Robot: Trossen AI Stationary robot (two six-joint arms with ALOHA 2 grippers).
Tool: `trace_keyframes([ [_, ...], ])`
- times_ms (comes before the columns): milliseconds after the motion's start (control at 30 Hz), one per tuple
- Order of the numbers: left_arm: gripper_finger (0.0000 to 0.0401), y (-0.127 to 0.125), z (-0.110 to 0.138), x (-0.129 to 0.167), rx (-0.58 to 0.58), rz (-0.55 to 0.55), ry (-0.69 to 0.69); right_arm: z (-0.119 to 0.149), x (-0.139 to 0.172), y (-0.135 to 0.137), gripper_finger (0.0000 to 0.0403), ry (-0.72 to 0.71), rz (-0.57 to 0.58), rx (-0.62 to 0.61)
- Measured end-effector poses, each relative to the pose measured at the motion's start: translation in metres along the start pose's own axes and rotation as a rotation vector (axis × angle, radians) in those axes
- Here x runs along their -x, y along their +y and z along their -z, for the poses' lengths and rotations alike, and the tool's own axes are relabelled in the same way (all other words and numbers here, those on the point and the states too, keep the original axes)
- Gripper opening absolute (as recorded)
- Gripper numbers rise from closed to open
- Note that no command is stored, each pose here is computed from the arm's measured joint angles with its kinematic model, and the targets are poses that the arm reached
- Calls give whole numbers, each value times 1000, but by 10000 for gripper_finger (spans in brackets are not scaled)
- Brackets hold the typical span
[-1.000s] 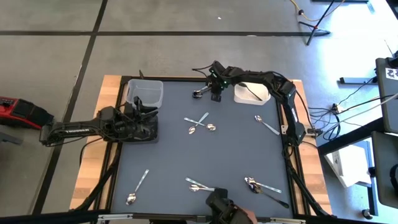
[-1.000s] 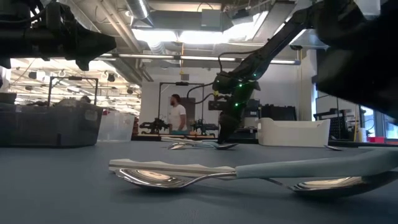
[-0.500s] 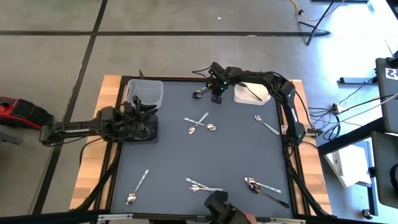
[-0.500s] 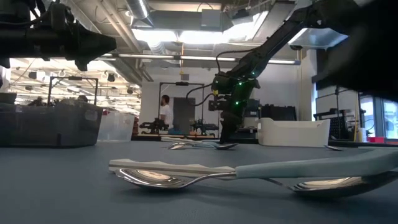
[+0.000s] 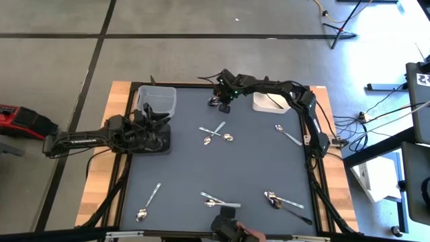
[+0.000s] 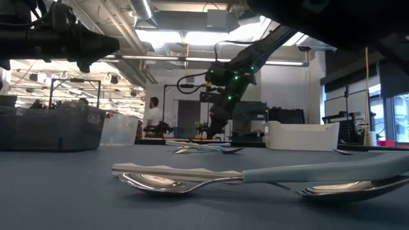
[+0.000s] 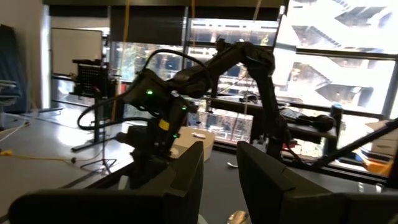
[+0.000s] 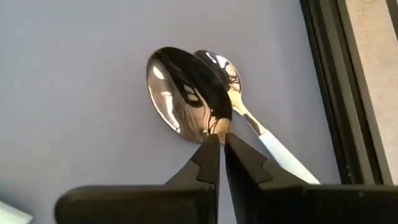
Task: Sort silverware by color (type)
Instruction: Put the black spoon into the white bin
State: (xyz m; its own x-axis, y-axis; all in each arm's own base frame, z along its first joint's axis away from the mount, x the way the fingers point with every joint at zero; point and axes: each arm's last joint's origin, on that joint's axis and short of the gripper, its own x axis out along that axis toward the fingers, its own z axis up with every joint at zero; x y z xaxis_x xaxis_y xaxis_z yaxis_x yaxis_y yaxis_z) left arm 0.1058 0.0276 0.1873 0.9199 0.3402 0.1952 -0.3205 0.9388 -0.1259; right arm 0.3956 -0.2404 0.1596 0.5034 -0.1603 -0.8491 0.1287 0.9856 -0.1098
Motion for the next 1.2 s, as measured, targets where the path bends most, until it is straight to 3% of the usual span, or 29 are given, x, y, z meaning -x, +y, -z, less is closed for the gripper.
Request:
trace_keyframes([
  [367, 92, -1, 0, 0, 0, 25, 4, 0, 1, -7, 24, 4, 64, -3],
  [667, 92, -1, 1, 0, -1, 24, 9, 0, 2, -5, 123, 5, 46, 3],
  [767, 92, -1, 1, 0, -1, 24, 11, 3, 2, -8, 137, 11, 42, 15],
  [1200, 92, -1, 1, 0, -8, 20, 12, 15, -5, -19, 102, 40, -18, 52],
])
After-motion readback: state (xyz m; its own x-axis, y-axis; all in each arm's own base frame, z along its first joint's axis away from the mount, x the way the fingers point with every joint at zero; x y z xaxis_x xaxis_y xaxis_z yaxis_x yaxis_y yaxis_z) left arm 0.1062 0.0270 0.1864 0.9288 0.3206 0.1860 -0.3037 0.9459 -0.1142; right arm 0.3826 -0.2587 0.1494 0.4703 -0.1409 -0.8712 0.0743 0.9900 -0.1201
